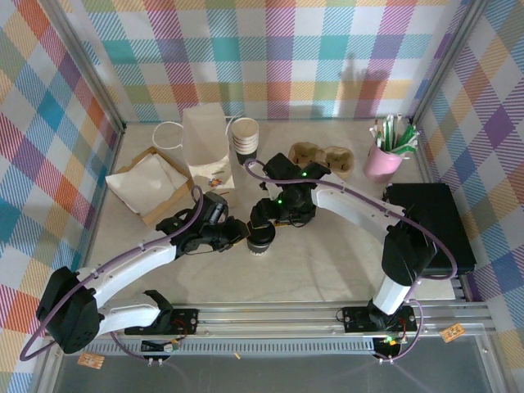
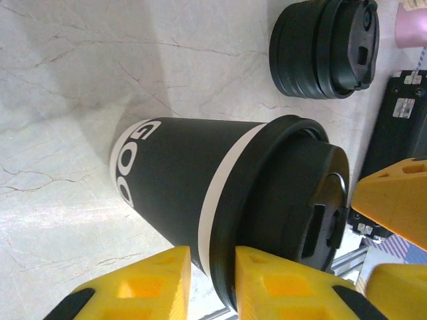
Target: Pack the takeout coffee
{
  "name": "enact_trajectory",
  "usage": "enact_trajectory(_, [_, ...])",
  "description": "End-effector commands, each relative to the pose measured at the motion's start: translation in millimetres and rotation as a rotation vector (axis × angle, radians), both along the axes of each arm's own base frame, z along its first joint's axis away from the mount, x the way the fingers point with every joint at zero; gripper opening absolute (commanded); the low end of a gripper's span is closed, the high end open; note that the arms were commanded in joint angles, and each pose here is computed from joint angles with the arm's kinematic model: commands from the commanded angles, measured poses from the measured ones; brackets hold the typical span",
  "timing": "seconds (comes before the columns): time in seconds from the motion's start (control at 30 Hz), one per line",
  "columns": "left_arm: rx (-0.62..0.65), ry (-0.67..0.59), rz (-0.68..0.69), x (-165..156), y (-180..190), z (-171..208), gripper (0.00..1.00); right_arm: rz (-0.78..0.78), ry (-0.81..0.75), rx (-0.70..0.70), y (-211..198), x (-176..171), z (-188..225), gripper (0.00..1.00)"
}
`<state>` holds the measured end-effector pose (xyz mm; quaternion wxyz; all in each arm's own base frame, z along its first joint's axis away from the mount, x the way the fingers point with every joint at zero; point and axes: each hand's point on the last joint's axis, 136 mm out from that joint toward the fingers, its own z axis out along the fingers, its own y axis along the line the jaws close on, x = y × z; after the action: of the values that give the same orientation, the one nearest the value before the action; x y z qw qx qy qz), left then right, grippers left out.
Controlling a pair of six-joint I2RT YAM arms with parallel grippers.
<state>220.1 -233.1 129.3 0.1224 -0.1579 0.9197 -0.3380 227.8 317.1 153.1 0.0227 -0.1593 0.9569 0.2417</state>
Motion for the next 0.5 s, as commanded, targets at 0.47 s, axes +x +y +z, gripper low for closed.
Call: enact_trajectory(0.47, [0.079,0.010,-0.012,-3,17,-9,0.25,0.042,-0.024,0.028,5,0,18,0.70])
